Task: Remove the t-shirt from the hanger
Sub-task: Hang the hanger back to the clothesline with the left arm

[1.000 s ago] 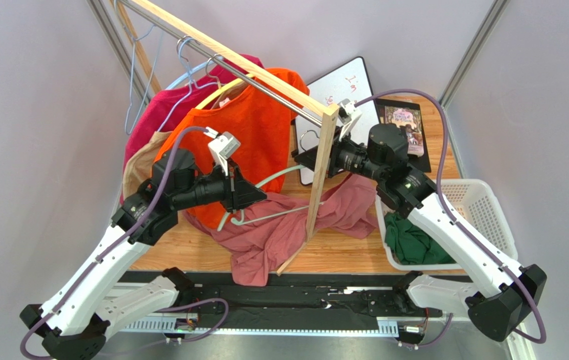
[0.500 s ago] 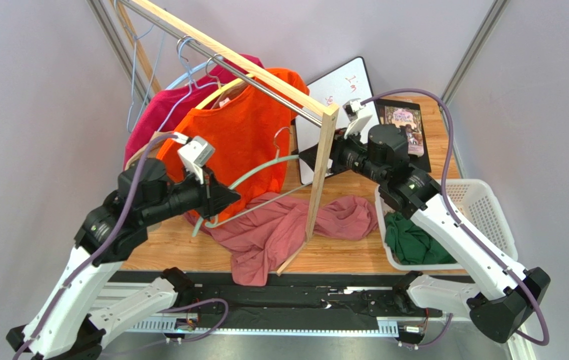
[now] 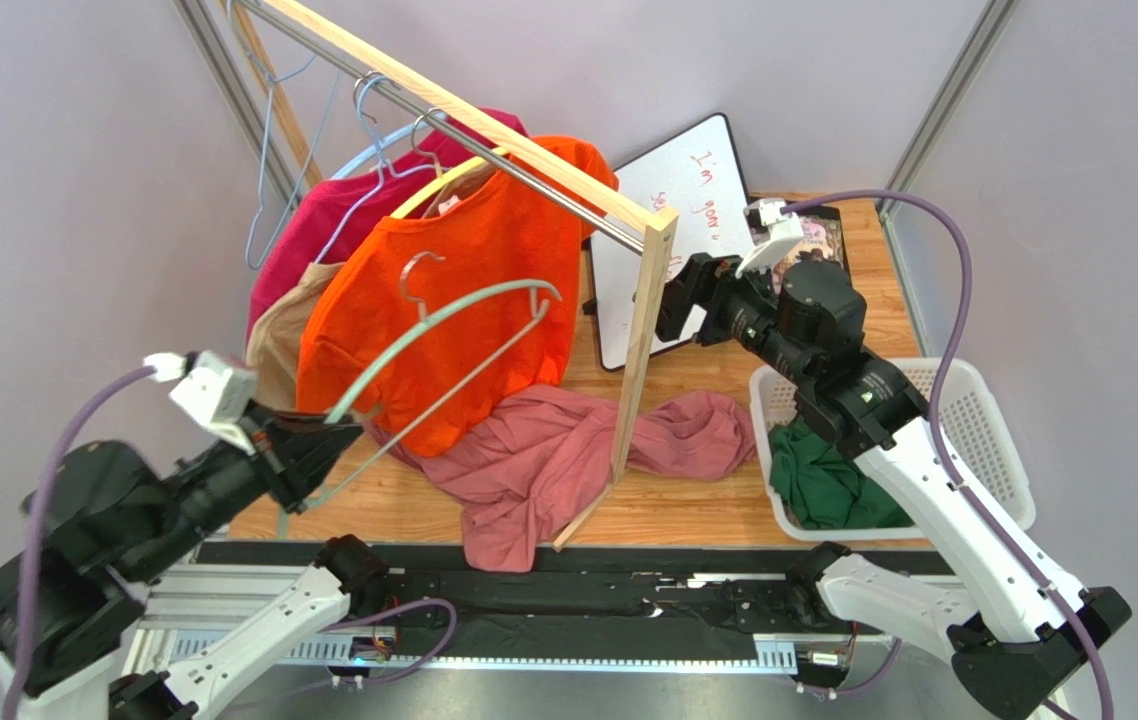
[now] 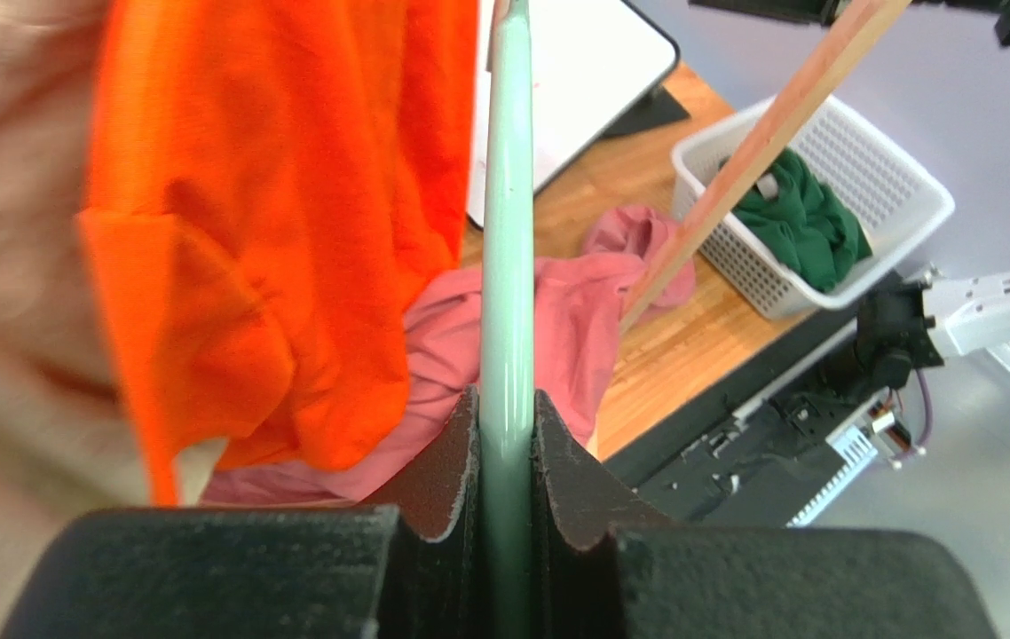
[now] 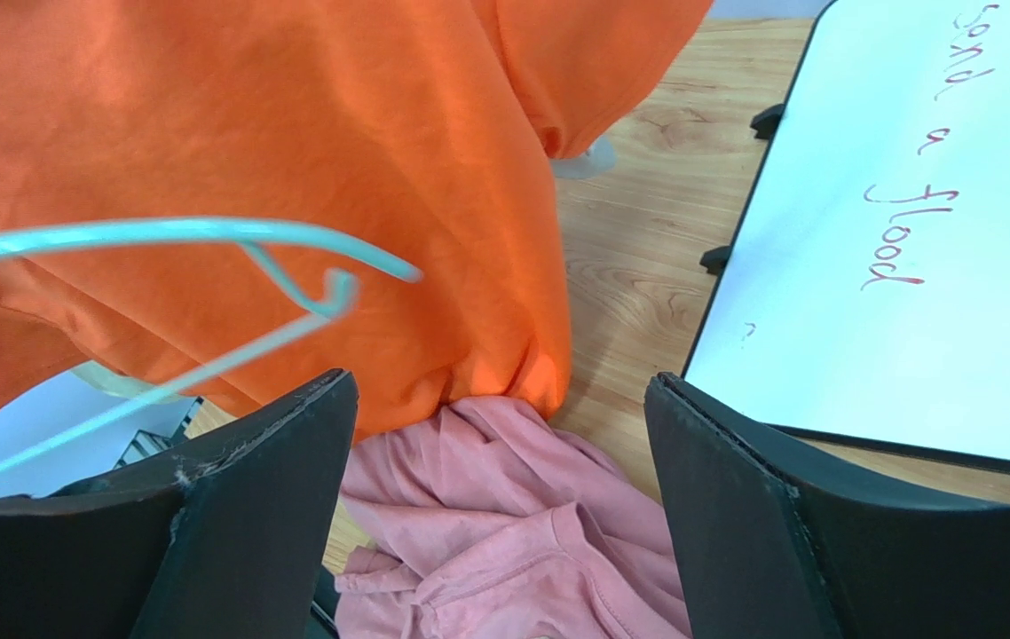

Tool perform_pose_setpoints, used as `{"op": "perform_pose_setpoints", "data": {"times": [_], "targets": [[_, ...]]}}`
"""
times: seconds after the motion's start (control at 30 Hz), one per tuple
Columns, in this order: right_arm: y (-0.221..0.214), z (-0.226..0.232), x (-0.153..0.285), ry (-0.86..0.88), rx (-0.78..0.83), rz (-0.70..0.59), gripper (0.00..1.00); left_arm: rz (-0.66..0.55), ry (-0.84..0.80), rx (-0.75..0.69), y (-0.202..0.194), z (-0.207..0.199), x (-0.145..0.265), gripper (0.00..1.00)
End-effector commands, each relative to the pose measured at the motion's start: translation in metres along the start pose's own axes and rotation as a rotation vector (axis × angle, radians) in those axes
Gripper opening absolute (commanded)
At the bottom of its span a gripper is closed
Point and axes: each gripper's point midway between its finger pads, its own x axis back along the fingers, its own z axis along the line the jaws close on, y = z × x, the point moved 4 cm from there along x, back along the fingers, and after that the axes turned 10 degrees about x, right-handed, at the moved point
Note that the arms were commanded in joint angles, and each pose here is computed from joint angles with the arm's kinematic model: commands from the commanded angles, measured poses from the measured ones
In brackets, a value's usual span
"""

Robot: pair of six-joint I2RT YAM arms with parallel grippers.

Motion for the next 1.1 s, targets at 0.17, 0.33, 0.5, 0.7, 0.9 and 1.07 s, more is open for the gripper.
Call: {"op": "perform_pose_setpoints", "data": {"times": [0.17, 0.33, 0.5, 0.7, 0.9, 1.07], "targets": [[-0.006, -0.011, 0.003, -0.020, -0.001, 0.003, 0.85, -0.262, 0.075, -0.049, 0.031, 0.012, 0.082, 0.00], [-0.007, -0.015, 0.006, -0.025, 0.002, 0.003, 0.85, -0.349, 0.072, -0.039, 0.036, 0.013, 0.125, 0.00], [-0.007, -0.016, 0.009, -0.015, 0.001, 0.001, 0.85, -0.453, 0.142, 0.002, 0.043, 0.024, 0.159, 0.00], [-0.005, -0.016, 0.011, -0.006, 0.009, -0.001, 0.85, -0.531, 0.187, 0.008, 0.063, 0.026, 0.169, 0.00], [-0.007, -0.020, 0.017, -0.017, 0.020, -0.005, 0.85, -0.603, 0.151, -0.008, 0.080, 0.018, 0.180, 0.00], [-0.005, -0.019, 0.018, -0.007, 0.014, -0.008, 0.85, -0.611, 0.204, 0.007, 0.092, 0.020, 0.167, 0.00]]}}
